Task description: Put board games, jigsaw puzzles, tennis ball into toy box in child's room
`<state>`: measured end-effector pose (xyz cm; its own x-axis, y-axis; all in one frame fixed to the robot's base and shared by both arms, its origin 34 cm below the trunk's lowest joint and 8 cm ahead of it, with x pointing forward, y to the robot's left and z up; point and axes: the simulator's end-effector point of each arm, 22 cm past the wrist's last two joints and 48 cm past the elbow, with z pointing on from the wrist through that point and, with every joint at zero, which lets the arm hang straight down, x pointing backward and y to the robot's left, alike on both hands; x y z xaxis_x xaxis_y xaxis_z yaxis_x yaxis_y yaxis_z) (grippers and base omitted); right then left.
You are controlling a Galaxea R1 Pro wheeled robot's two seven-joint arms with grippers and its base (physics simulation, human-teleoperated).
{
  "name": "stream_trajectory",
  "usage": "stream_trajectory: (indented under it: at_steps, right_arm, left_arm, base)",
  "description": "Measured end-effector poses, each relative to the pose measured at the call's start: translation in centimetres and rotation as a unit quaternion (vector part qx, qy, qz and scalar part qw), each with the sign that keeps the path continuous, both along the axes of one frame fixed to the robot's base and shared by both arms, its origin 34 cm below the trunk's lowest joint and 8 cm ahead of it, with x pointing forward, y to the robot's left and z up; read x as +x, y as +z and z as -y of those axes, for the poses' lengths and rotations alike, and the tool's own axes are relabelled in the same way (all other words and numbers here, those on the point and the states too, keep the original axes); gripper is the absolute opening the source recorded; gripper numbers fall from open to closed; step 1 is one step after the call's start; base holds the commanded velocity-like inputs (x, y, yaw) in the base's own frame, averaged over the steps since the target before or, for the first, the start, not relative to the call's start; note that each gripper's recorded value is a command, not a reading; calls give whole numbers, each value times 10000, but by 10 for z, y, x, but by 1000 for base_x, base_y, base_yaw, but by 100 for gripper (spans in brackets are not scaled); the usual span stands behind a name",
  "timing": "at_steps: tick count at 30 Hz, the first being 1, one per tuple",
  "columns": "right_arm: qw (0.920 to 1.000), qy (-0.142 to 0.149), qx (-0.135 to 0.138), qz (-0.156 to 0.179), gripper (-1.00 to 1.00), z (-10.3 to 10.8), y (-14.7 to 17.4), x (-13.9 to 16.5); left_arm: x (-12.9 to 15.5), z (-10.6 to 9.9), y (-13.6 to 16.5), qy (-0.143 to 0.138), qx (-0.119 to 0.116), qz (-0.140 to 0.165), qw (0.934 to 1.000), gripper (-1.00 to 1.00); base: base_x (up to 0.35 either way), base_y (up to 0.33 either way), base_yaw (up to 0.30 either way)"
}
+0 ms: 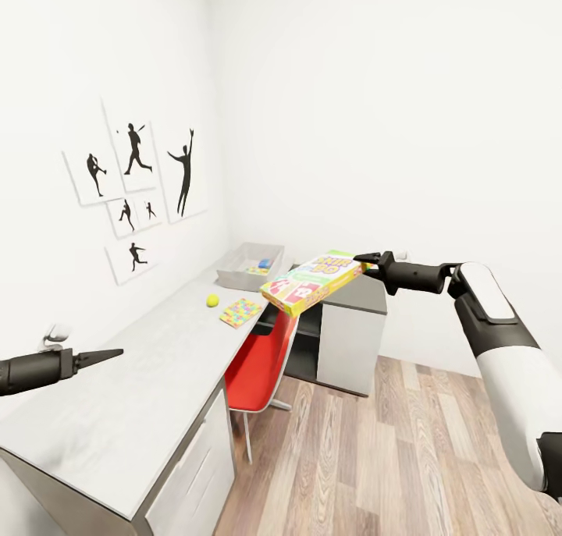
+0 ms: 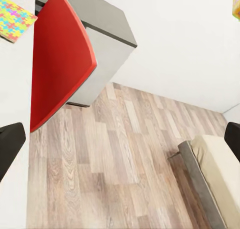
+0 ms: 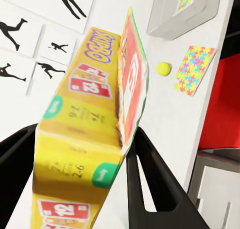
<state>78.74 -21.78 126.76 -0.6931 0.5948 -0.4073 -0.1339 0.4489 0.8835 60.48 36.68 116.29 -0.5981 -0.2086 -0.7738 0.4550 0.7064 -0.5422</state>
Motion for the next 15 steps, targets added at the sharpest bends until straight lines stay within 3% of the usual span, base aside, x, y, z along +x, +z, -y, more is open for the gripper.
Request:
stream_trajectory:
  at_steps: [7, 15]
  right_arm:
    - [10000, 6, 90, 17, -100, 0, 2, -3]
    - [10000, -3, 48, 7, -100, 1, 0, -3]
  left_arm:
    - [-1, 3, 3, -16, 19, 14, 10000, 100]
    - [-1, 6, 2, -32, -1, 6, 10000, 100]
  base:
    - [18, -22, 0]
    - [188, -219, 0]
